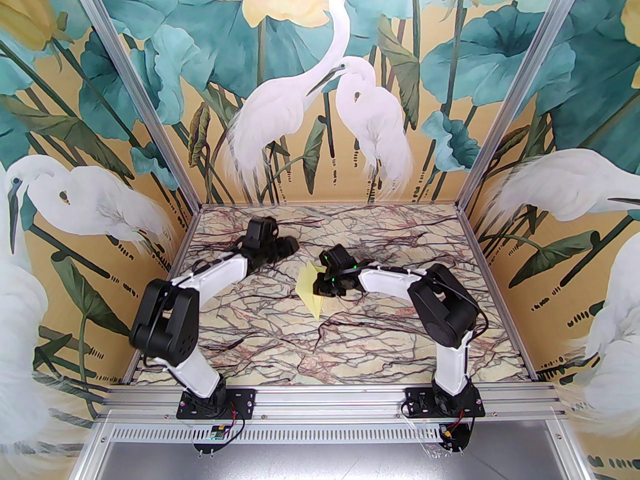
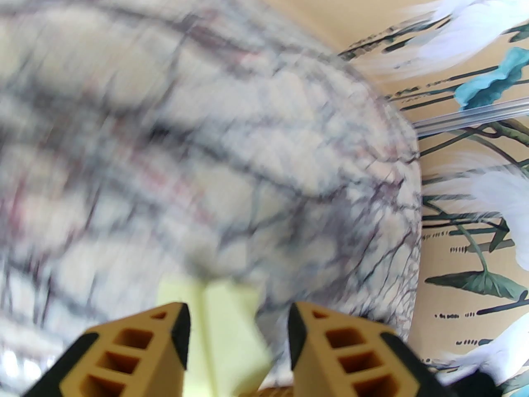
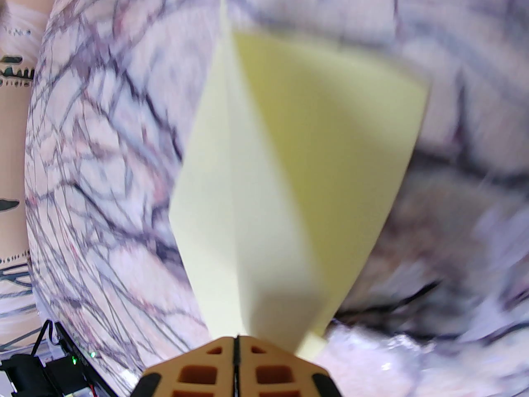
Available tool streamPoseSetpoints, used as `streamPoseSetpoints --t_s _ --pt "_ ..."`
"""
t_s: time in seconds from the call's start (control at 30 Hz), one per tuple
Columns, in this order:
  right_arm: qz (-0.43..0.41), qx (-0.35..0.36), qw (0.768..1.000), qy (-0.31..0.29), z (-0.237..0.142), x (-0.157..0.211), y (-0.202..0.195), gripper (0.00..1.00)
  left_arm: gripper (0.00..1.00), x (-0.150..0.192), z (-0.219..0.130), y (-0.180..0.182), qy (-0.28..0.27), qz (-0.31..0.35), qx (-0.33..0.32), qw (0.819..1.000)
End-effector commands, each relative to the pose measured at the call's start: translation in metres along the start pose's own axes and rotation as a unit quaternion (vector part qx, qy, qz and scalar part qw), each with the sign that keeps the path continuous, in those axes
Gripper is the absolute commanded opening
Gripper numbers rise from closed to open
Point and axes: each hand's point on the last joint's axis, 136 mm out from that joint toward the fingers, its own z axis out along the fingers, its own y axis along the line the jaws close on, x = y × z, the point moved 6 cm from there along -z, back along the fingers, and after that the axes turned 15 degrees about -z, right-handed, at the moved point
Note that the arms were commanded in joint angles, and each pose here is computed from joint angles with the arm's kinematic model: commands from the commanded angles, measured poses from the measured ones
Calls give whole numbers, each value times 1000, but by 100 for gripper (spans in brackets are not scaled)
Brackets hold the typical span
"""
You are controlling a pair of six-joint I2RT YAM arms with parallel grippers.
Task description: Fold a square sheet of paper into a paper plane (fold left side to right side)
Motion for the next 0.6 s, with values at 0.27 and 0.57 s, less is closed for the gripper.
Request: streamPoseSetpoints --t_s 0.27,0.57 --pt "-20 41 998 42 24 -5 -27 6 53 62 -6 48 59 -99 -4 993" --pt "-12 55 997 50 27 3 -37 3 54 90 17 55 94 -119 -8 988"
